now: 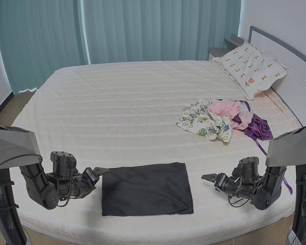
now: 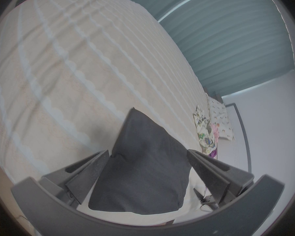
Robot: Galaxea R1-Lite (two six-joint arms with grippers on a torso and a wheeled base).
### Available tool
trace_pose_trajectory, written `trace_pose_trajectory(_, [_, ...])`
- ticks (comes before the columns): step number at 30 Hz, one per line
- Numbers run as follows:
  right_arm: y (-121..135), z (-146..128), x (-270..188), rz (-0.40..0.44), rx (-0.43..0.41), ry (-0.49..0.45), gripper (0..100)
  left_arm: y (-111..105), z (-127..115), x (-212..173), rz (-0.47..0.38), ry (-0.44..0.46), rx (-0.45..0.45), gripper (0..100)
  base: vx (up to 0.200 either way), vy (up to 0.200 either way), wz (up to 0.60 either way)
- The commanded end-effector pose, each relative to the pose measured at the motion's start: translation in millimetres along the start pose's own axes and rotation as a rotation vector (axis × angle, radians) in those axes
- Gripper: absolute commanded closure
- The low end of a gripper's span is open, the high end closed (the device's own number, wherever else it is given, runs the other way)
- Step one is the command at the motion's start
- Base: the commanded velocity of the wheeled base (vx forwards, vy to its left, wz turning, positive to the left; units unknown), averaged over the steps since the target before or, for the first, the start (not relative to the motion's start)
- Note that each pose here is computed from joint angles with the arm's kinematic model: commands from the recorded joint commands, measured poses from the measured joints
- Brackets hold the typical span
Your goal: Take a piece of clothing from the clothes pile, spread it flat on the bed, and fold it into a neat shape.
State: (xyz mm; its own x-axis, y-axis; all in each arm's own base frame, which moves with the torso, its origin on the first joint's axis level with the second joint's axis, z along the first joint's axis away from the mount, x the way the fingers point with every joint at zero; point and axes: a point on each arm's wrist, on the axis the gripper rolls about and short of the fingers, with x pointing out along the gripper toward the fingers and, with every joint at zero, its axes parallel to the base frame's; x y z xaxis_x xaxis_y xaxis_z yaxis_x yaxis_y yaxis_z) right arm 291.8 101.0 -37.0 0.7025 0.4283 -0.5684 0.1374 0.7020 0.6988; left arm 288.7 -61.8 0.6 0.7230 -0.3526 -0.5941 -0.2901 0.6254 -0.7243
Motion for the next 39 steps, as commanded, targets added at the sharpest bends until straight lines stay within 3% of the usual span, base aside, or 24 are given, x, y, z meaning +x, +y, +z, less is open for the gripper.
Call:
trace_pose_trajectory(1, [-1, -1, 1, -0.003, -0.001, 0.004, 0, 7, -7, 3, 0.029, 0.028, 0.079, 0, 0.000, 0.000, 0.00])
trace_pose_trajectory(4, [-1, -1, 1, -0.004, -0.001, 0.002, 0, 14, -14, 11, 0.063, 0.048, 0.190, 0, 0.000, 0.000, 0.00])
trace_pose_trajectory(9, [-2, -2, 2, -0.007, -0.004, 0.006, 0, 25, -24, 26, 0.134, -0.013, 0.308, 0, 0.000, 0.000, 0.00])
trace_pose_trajectory(16, [-2, -3, 2, -0.008, -0.004, 0.007, 0, 25, -49, 34, 0.102, -0.035, 0.409, 0, 0.000, 0.000, 0.00])
trace_pose_trajectory(30, [-2, -3, 3, -0.007, -0.005, 0.004, 0, 23, -56, 36, 0.097, -0.019, 0.440, 0, 0.000, 0.000, 0.00])
trace_pose_trajectory(39, [-2, -3, 3, -0.007, -0.005, 0.004, 0, 24, -55, 35, 0.137, -0.060, 0.448, 0, 0.000, 0.000, 0.00])
